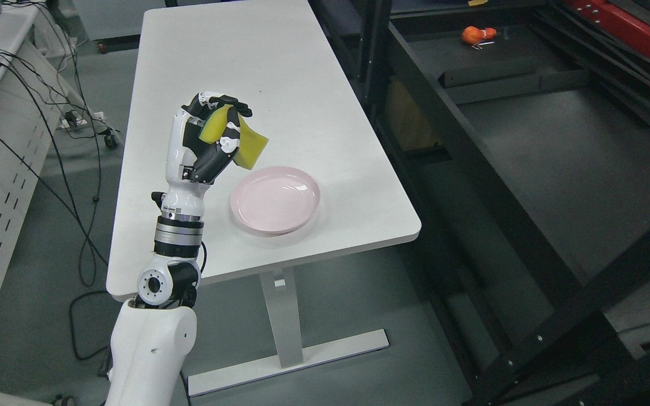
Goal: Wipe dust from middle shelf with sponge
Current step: 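Carry the sponge to the middle shelf and extend the left hand inside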
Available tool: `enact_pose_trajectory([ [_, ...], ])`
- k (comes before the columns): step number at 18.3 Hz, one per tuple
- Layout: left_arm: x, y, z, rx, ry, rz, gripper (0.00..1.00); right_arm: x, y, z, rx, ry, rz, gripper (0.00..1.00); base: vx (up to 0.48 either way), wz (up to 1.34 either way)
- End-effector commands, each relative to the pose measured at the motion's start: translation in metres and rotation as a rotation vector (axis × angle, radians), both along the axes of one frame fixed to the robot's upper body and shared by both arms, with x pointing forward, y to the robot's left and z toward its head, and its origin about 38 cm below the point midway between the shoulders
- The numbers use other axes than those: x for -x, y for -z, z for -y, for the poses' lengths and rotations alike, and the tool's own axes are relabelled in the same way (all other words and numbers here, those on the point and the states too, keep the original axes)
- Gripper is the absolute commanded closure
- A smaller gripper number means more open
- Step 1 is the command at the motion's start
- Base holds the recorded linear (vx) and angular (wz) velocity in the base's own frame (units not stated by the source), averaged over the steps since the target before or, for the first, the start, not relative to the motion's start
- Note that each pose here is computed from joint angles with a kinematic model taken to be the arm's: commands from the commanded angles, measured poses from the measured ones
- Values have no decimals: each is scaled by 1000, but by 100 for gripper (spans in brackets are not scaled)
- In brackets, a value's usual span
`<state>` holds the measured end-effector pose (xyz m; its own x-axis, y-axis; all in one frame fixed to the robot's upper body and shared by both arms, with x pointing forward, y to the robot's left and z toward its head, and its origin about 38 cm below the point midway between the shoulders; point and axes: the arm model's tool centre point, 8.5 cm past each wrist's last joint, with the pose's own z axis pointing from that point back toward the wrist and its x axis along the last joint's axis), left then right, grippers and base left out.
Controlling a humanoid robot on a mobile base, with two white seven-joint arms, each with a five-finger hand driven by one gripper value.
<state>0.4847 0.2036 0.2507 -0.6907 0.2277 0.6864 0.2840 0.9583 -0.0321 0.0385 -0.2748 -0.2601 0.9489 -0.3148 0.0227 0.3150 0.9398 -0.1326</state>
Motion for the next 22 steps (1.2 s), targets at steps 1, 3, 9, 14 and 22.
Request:
enact_pose_trajectory([
  [1, 3, 7, -5, -17, -4, -13, 100, -6, -1, 12, 20, 0, 17, 0, -283, -456],
  [3, 3, 7, -5, -17, -5, -13, 100, -6, -1, 12, 20, 0, 17, 0, -282, -477],
  [9, 3, 7, -5, -17, -4, -13, 99, -6, -1, 12, 20, 0, 17, 0, -319, -543],
  [14, 6, 2, 19, -62, 55, 7, 99, -5, -1, 12, 20, 0, 15, 0, -362, -710],
  [22, 19, -19, 109, -387, 198, 141, 99, -6, -1, 12, 20, 0, 17, 0, -236, -1051],
])
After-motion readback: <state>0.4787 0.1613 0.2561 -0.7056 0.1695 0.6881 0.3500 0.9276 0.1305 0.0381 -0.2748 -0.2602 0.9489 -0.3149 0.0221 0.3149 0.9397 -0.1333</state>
